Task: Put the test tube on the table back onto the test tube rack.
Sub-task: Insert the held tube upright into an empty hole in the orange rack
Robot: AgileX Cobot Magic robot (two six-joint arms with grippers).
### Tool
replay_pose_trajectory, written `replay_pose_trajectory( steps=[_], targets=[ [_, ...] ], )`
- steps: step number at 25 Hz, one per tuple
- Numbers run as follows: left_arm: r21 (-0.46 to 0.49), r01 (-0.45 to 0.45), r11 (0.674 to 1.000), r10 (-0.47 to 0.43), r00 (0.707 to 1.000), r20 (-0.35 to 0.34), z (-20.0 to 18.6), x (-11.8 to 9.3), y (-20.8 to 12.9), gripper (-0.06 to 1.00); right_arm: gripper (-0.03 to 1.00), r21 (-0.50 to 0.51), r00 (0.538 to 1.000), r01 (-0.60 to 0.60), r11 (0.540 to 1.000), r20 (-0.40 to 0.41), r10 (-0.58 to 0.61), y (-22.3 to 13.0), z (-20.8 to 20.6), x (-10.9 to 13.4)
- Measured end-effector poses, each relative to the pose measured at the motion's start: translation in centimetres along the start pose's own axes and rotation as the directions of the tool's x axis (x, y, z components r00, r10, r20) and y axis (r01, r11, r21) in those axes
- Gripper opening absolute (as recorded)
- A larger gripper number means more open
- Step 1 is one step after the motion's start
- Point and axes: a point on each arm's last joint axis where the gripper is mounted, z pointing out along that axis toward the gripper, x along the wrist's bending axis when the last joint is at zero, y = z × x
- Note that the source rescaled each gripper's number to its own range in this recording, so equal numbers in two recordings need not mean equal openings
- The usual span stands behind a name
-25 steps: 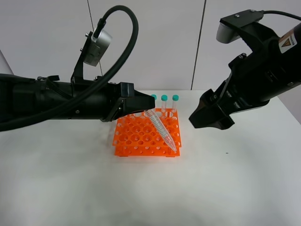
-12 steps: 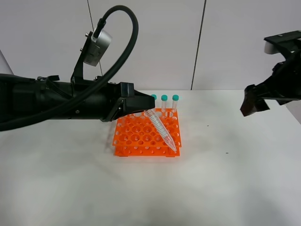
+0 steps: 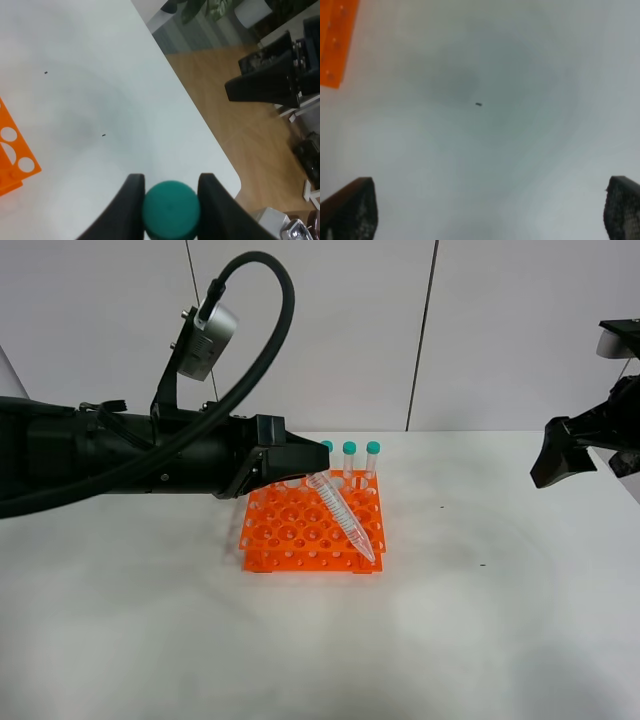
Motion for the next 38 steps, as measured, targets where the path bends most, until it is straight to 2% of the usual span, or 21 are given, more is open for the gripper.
replay_pose_trajectory(
  steps=[5, 9, 12, 16, 18, 21, 24, 29, 38],
  targets=[
    [0.0, 0.001, 1.0, -0.001, 1.0, 0.0, 0.0, 0.0, 0.0, 0.0, 1.0, 0.101, 1.0, 0.0, 0.995, -0.018, 0.002, -0.9, 0.0, 0.2],
    [0.0, 0.001, 1.0, -0.001, 1.0, 0.0, 0.0, 0.0, 0.0, 0.0, 1.0, 0.114, 1.0, 0.0, 0.993, -0.021, 0.002, -1.9, -0.3, 0.3],
    [0.0, 0.001, 1.0, -0.001, 1.0, 0.0, 0.0, 0.0, 0.0, 0.0, 1.0, 0.105, 1.0, 0.004, 0.995, -0.014, -0.002, -4.5, -1.1, 0.7],
    [0.0, 0.001, 1.0, -0.001, 1.0, 0.0, 0.0, 0.0, 0.0, 0.0, 1.0, 0.083, 1.0, 0.016, 0.996, 0.015, -0.017, -9.9, -2.1, 1.2],
    [0.0, 0.001, 1.0, -0.001, 1.0, 0.0, 0.0, 0.0, 0.0, 0.0, 1.0, 0.023, 0.999, 0.015, 1.0, 0.038, -0.016, -12.9, -2.7, 1.5],
    [0.0, 0.001, 1.0, -0.001, 1.0, 0.001, 0.0, 0.0, 0.0, 0.0, 1.0, -0.155, 0.998, 0.006, 0.988, 0.067, 0.005, -16.3, -3.3, 1.9],
    [0.0, 0.001, 1.0, -0.001, 1.0, 0.001, 0.0, 0.0, 0.0, 0.0, 1.0, -0.318, 0.996, -0.006, 0.948, 0.078, 0.033, -19.4, -3.6, 2.3],
    [0.0, 0.006, 1.0, -0.006, 1.0, 0.001, 0.0, 0.0, 0.0, 0.0, 1.0, -0.507, 0.995, -0.011, 0.862, 0.079, 0.059, -22.5, -4.7, 2.8],
    [0.0, 0.009, 1.0, -0.009, 1.0, 0.001, 0.0, 0.0, 0.0, 0.0, 1.0, -0.617, 0.998, 0.035, 0.786, 0.065, 0.007, -24.3, -5.6, 3.2]
  ],
)
